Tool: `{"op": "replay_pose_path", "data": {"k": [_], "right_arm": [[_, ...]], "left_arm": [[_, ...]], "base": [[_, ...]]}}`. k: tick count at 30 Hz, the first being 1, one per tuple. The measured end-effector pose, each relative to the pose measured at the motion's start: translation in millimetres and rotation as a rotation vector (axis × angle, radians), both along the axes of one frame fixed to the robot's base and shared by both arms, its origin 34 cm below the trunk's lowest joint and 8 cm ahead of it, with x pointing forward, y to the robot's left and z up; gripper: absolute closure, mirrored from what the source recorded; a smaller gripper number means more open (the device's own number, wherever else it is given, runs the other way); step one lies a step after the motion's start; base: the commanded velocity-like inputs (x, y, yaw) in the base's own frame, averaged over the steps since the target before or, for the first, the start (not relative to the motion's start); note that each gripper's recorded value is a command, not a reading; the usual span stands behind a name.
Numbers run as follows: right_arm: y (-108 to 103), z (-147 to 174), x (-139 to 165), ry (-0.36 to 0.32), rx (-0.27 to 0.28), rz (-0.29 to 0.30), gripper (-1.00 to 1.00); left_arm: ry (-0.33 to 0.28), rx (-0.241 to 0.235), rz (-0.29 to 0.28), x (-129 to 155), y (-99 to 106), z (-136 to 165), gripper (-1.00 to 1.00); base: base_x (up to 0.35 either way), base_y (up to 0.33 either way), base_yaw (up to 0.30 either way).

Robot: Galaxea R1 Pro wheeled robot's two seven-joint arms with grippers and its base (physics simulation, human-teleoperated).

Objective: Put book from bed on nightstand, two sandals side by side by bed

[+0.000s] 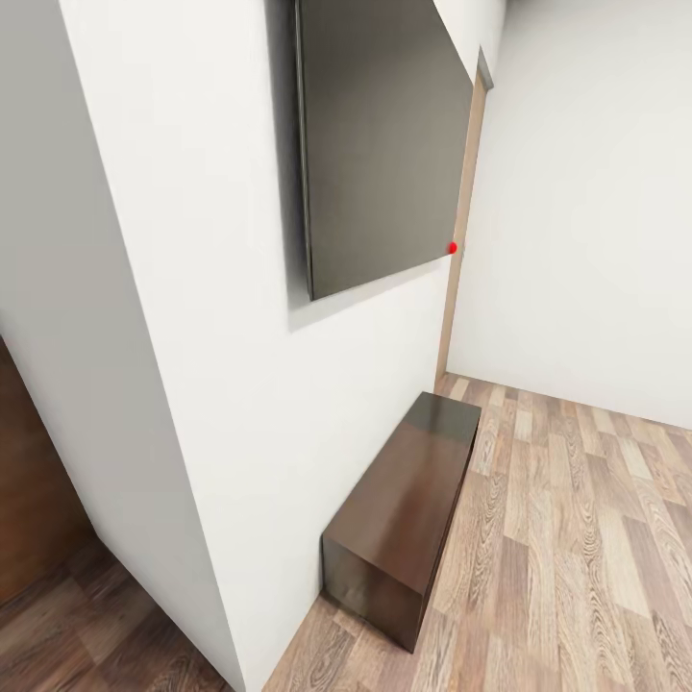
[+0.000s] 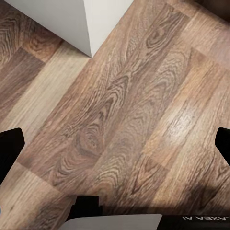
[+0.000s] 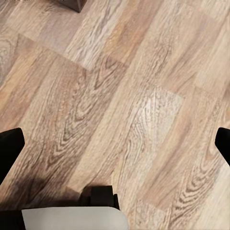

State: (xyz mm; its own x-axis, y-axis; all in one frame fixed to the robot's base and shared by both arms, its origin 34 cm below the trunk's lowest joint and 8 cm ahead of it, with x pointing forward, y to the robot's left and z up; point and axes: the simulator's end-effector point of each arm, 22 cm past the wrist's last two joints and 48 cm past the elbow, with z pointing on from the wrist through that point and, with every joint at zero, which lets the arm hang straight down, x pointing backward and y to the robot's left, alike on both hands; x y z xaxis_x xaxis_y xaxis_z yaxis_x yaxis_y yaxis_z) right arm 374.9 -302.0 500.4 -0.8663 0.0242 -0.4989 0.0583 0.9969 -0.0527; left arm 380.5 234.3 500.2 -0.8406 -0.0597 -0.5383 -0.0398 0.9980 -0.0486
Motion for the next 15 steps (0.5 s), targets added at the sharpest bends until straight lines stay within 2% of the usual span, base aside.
{"op": "replay_pose_path", "data": {"k": [9, 15], "right_arm": [[-1.6, 0.0, -0.2, 0.000, -0.002, 0.000, -1.00], [-0.3, -0.1, -0.2, 0.000, -0.001, 0.001, -1.00]], "left_arm": [[-0.002, 0.000, 0.001, 0.1, 0.1, 0.1, -1.00], [-0.003, -0.002, 0.001, 0.1, -1.0, 0.2, -1.00]], "base": [[0.000, 0.000, 0.005], [0.000, 0.000, 0.201]]}}
